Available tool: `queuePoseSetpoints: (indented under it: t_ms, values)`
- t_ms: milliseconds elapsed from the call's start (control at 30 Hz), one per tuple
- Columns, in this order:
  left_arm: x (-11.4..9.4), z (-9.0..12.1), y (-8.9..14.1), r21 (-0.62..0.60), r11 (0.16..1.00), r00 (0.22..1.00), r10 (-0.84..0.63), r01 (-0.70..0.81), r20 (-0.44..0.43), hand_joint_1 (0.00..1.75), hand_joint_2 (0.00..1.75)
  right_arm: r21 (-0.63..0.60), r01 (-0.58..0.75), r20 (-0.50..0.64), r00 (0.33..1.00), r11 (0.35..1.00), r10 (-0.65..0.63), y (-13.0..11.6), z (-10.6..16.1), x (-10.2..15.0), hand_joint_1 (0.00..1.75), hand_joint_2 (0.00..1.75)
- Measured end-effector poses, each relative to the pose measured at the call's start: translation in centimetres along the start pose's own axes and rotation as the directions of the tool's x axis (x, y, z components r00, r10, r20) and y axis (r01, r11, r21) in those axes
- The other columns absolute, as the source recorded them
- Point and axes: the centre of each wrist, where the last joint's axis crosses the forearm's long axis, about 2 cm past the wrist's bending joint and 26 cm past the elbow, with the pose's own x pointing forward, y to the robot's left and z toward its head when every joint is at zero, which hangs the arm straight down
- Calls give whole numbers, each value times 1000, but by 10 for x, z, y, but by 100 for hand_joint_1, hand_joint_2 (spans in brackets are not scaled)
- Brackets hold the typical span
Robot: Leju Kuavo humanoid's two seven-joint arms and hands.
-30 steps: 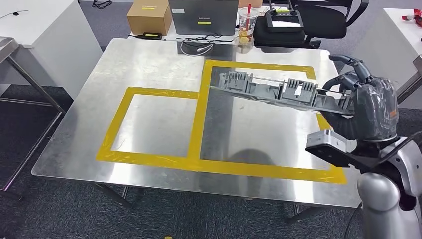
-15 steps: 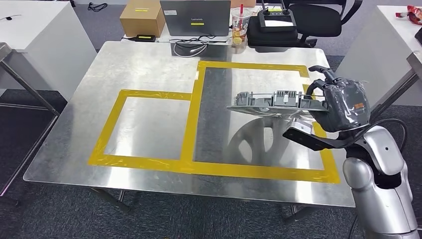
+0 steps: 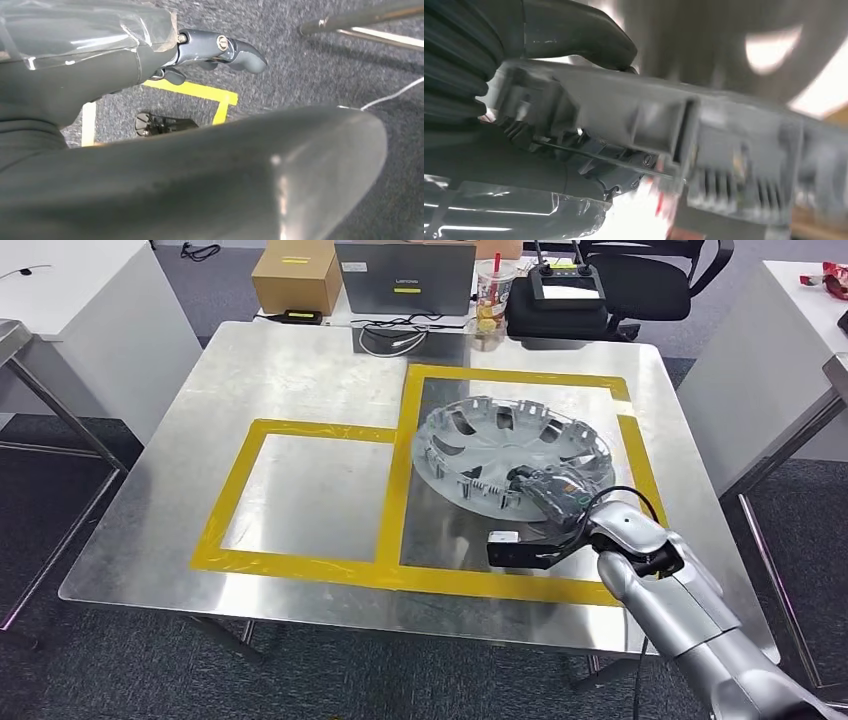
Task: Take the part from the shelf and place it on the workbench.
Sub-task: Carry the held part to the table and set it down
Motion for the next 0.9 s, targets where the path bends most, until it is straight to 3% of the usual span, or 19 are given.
queuePoseSetpoints:
  t_ms: [133,400,633,900]
  values:
    - [1,0,2,-8,1000,1000,-5,5,12,0,0,127,95,12,995,987,-97,20,-17,10,175,175]
    - [1,-1,9,-3,999,998,-51,51,27,0,0,207,160,-60,987,965,-151,31,-36,10,175,175]
    - [0,-5,15,-4,997,997,-71,71,27,0,0,267,143,-280,958,953,-65,27,-41,-4,175,175]
    - [-3,-7,15,-13,998,998,-65,65,22,0,0,297,153,-339,940,942,-46,32,-37,-16,175,175]
